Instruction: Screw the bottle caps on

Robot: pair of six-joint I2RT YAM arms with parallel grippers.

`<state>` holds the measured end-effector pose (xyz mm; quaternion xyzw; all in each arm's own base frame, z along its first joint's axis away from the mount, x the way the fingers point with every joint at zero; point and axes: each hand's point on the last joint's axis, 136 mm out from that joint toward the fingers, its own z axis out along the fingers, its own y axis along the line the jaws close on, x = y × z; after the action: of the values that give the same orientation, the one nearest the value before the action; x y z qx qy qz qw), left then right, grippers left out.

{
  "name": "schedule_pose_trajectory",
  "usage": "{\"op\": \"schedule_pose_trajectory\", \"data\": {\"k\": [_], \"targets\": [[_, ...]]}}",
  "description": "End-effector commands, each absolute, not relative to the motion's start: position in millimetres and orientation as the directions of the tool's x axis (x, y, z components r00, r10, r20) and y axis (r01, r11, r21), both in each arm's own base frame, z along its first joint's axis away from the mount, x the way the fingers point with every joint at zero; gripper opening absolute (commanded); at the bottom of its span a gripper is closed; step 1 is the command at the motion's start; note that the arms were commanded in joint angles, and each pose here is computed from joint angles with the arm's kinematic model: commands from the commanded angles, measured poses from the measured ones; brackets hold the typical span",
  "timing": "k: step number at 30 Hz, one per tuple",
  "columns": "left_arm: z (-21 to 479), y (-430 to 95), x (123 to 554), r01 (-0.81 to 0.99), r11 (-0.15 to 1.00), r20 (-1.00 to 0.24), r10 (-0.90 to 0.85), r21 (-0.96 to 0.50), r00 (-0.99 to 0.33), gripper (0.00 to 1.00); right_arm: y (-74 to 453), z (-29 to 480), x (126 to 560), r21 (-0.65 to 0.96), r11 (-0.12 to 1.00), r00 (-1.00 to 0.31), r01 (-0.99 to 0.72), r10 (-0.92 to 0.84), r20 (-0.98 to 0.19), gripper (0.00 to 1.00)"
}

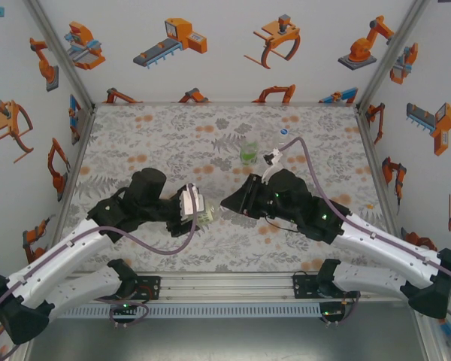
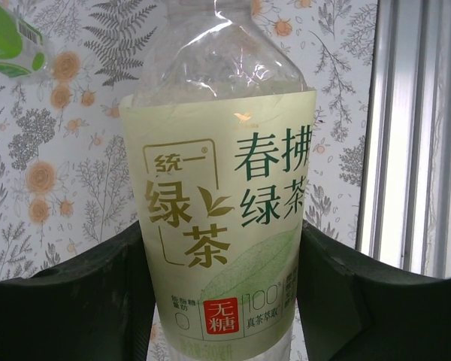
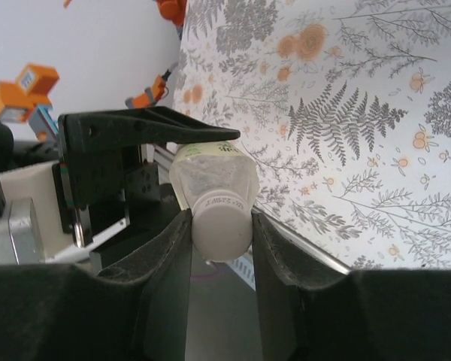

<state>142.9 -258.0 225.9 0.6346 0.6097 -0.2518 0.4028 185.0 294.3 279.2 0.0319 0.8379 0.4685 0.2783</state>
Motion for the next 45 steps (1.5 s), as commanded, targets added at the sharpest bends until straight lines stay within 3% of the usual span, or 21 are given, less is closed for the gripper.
{"op": "schedule_pose_trajectory", "data": {"k": [1, 8, 16, 19, 26, 31, 32, 34, 36, 41, 45], "targets": [[277.1, -279.9, 146.2, 0.946, 0.048, -0.87, 0.408, 0.322, 0.275, 0.0, 297.5, 279.2, 183.2, 0.844, 0.527, -0.873, -0.094, 0.364, -0.325, 0.02], [272.7, -276.6, 145.1, 0.945, 0.049, -0.864, 0.422, 0.324, 0.274, 0.0, 293.3, 288.6, 185.7, 0.837, 0.535, -0.863, -0.112, 0.365, -0.349, 0.13], [264.5, -271.8, 146.0, 0.952, 0.065, -0.857, 0.457, 0.298, 0.237, 0.0, 282.0, 329.2, 183.7, 0.732, 0.595, -0.787, -0.331, 0.254, -0.562, 0.53], [263.3, -271.3, 142.7, 0.957, 0.051, -0.856, 0.461, 0.287, 0.232, 0.0, 278.5, 346.9, 180.3, 0.678, 0.597, -0.739, -0.428, 0.201, -0.643, 0.61], [270.0, -271.3, 118.6, 0.971, -0.065, -0.869, 0.436, 0.23, 0.235, 0.0, 278.9, 377.5, 157.5, 0.372, 0.522, -0.472, -0.767, -0.067, -0.879, 0.61], [275.7, -269.4, 95.8, 0.973, -0.163, -0.887, 0.408, 0.164, 0.218, 0.0, 284.8, 380.2, 119.6, 0.083, 0.273, -0.165, -0.958, -0.291, -0.942, 0.62], [276.4, -268.5, 91.0, 0.971, -0.182, -0.889, 0.404, 0.153, 0.216, 0.0, 285.6, 376.5, 107.3, 0.016, 0.18, -0.077, -0.984, -0.335, -0.939, 0.62], [277.3, -266.6, 85.4, 0.97, -0.202, -0.892, 0.403, 0.132, 0.205, 0.0, 284.0, 372.9, 83.9, -0.099, 0.001, 0.092, -0.995, -0.37, -0.924, 0.6], [277.8, -265.4, 82.3, 0.97, -0.211, -0.894, 0.403, 0.121, 0.199, 0.0, 282.2, 373.6, 76.2, -0.17, -0.069, 0.184, -0.983, -0.365, -0.913, 0.61], [273.6, -262.7, 97.2, 0.983, -0.12, -0.875, 0.449, 0.142, 0.181, 0.0, 291.0, 378.2, 81.4, -0.138, -0.051, 0.147, -0.989, -0.35, -0.925, 0.6], [269.8, -259.4, 113.8, 0.982, -0.033, -0.856, 0.486, 0.186, 0.178, 0.0, 302.4, 380.8, 111.2, 0.013, 0.148, -0.059, -0.989, -0.306, -0.95, 0.56]]}}
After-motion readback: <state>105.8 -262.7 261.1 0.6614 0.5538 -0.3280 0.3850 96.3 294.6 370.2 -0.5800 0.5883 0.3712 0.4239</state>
